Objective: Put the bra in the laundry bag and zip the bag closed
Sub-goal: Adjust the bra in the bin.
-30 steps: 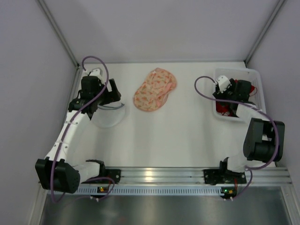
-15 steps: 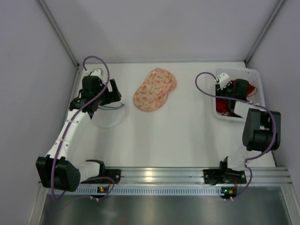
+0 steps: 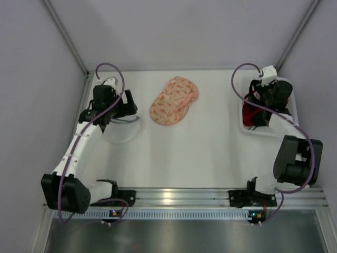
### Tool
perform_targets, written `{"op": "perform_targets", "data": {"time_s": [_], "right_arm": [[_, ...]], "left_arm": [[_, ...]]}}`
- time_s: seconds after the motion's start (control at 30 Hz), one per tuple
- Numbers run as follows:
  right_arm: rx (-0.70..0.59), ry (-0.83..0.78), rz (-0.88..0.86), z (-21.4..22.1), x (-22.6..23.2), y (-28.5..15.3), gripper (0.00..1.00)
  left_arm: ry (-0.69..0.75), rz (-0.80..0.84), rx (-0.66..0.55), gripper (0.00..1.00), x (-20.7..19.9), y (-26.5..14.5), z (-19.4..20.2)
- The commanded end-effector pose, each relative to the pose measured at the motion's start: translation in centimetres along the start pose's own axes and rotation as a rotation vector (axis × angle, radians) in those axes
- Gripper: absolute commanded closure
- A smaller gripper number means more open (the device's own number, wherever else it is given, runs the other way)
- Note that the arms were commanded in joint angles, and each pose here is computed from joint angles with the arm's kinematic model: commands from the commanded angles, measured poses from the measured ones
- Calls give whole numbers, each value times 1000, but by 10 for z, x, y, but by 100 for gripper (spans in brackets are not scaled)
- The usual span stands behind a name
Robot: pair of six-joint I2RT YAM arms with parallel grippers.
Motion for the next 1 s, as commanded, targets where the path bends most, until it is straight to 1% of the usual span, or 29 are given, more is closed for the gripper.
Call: {"op": "perform_targets", "data": {"time_s": [0.0, 0.17, 0.23, 0.33, 0.37, 0.43, 0.47, 0.53, 0.57, 0.6, 0.63, 0.67, 0.7, 0.73, 0.77, 0.8, 0.83, 0.87, 0.9, 0.93, 0.97], "right_arm": [[-217, 111, 131, -62, -22, -22, 100], [-342, 196, 190, -82, -27, -45, 100], [-351, 192, 214, -84, -30, -49, 100], [-271, 184, 238, -74, -33, -43, 100], [-217, 191, 237, -63, -31, -38, 100], [-183, 183, 258, -49, -30, -35, 100], [-151, 164, 262, -33, -28, -32, 100], [-133, 144, 280, -23, -28, -30, 100], [-112, 134, 277, -19, -27, -27, 98], [-71, 133, 264, -12, -25, -26, 89], [-54, 132, 223, -11, -21, -23, 77], [-57, 136, 203, -18, -21, -20, 62], [-47, 155, 187, -19, -20, -19, 49], [-29, 180, 170, -21, -18, -19, 45], [-49, 226, 172, -32, -19, -20, 41], [-60, 243, 164, -39, -19, -21, 35], [-68, 256, 158, -47, -20, -28, 33], [-99, 290, 154, -59, -20, -34, 27], [-119, 309, 157, -67, -21, -39, 21], [-164, 317, 123, -82, -19, -51, 19], [-189, 322, 102, -90, -18, -58, 17]], "left_arm": [[13, 29, -89, 1, -3, -14, -18], [9, 74, -103, 2, -9, -20, -19], [10, 63, -101, 1, -7, -20, -17], [3, 43, -115, 2, -6, -23, -19], [2, 42, -118, 1, -6, -24, -20], [0, 34, -122, 1, -5, -25, -19], [0, 32, -125, 2, -5, -26, -19], [0, 29, -126, 1, -4, -26, -19], [0, 30, -126, 1, -5, -26, -19], [-1, 30, -127, 1, -5, -26, -20], [0, 34, -124, 1, -5, -26, -19], [-2, 43, -126, 1, -6, -26, -20], [-1, 53, -123, 2, -8, -25, -20], [0, 60, -121, 1, -8, -24, -21], [2, 53, -118, 1, -8, -23, -21], [15, 55, -128, 2, -12, -24, -25], [27, 51, -129, 1, -14, -23, -27], [50, 46, -132, 1, -17, -22, -29], [63, -18, -162, 2, -16, -25, -38], [99, 4, -157, 2, -32, -23, -38], [117, 3, -164, 2, -39, -23, -42]]}}
Point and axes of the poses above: each gripper's point midway between its finger pads, its own y axis out along the fingers, its own x axis along the line the jaws close on, z = x × y, the point moved 7 cm from there along -y, back along the fingers, and after that the axes turned 12 degrees about y, right-handed, at the moved point
